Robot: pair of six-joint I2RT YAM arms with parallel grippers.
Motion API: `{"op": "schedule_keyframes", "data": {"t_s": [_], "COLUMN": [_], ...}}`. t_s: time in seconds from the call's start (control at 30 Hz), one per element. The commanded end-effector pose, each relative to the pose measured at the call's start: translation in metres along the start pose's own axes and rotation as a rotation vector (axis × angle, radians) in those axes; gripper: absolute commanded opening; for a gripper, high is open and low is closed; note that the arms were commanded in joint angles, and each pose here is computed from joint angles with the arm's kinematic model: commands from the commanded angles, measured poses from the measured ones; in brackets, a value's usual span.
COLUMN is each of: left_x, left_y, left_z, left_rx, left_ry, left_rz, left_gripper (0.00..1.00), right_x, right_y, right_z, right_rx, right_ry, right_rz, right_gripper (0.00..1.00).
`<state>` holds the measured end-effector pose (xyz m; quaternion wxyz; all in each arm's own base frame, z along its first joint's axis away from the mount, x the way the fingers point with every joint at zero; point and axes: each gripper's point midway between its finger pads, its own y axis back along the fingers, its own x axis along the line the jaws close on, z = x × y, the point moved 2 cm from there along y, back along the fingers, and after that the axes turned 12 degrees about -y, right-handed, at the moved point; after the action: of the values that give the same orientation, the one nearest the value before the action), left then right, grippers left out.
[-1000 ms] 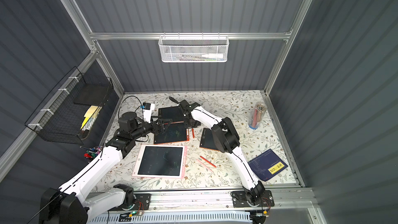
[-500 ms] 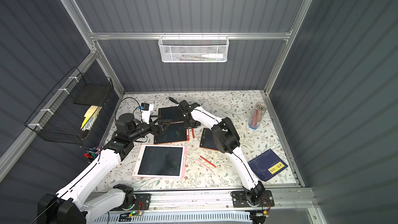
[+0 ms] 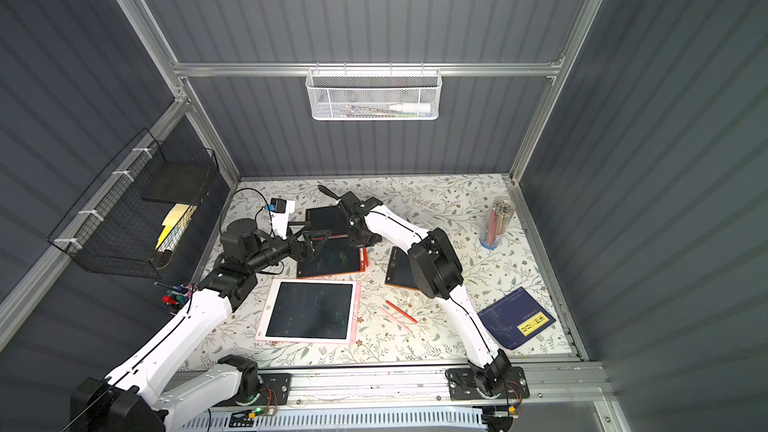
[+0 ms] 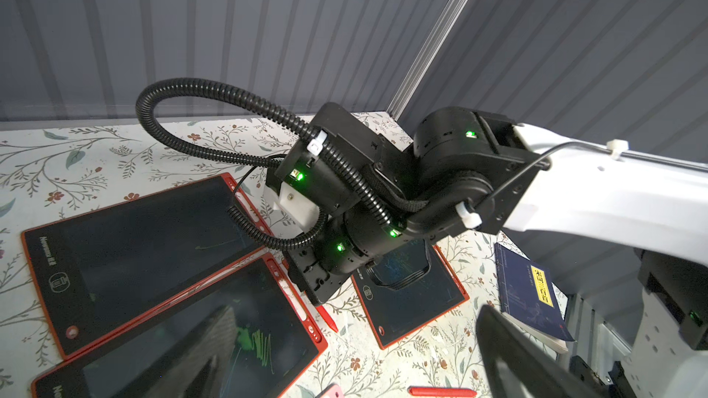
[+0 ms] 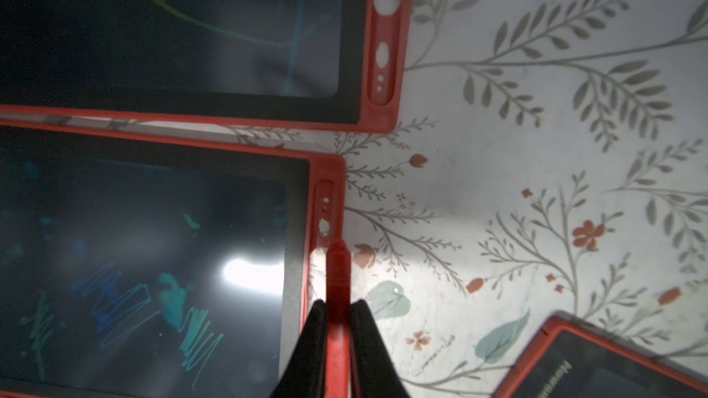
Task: Place the stylus back onto the writing tablet
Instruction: Pick up the stylus from the center of the board, then place the stylus on the writing tablet.
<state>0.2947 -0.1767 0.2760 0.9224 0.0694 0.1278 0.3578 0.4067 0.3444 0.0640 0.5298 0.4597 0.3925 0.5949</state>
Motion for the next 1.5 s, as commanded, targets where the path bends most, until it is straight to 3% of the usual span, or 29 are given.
{"op": "schedule_keyframes", "data": {"t_s": [0.0, 0.9, 1.23, 1.47], "left_x": [-0.001, -0.001, -0.002, -0.007], "left_y": [0.004, 0.003, 0.003, -0.005], "left_z": [0.003, 0.003, 0.004, 0.004], "left_rx": [-0.019, -0.019, -0.02, 0.023], "left_ry": [-0.022, -0.02, -0.029, -0.065], "left_rz": [-0.002, -0.005, -0.014, -0.076], "left_gripper": [0.99, 0.99, 0.99, 0.99], "right_x": [0.009, 0.003, 0.007, 0.005], "right_y": [0.001, -0.022, -0.005, 0.027], "right_z": [0.0, 0.001, 0.01, -0.003], "right_rx": [0.001, -0.03, -0.069, -0.075], "right_ry": [-0.03, -0.073, -0.048, -0.009], "right_rz": [0.019, -0.051, -0.031, 0.088], "right_gripper": [0.16, 0.2, 0.24, 0.25]}}
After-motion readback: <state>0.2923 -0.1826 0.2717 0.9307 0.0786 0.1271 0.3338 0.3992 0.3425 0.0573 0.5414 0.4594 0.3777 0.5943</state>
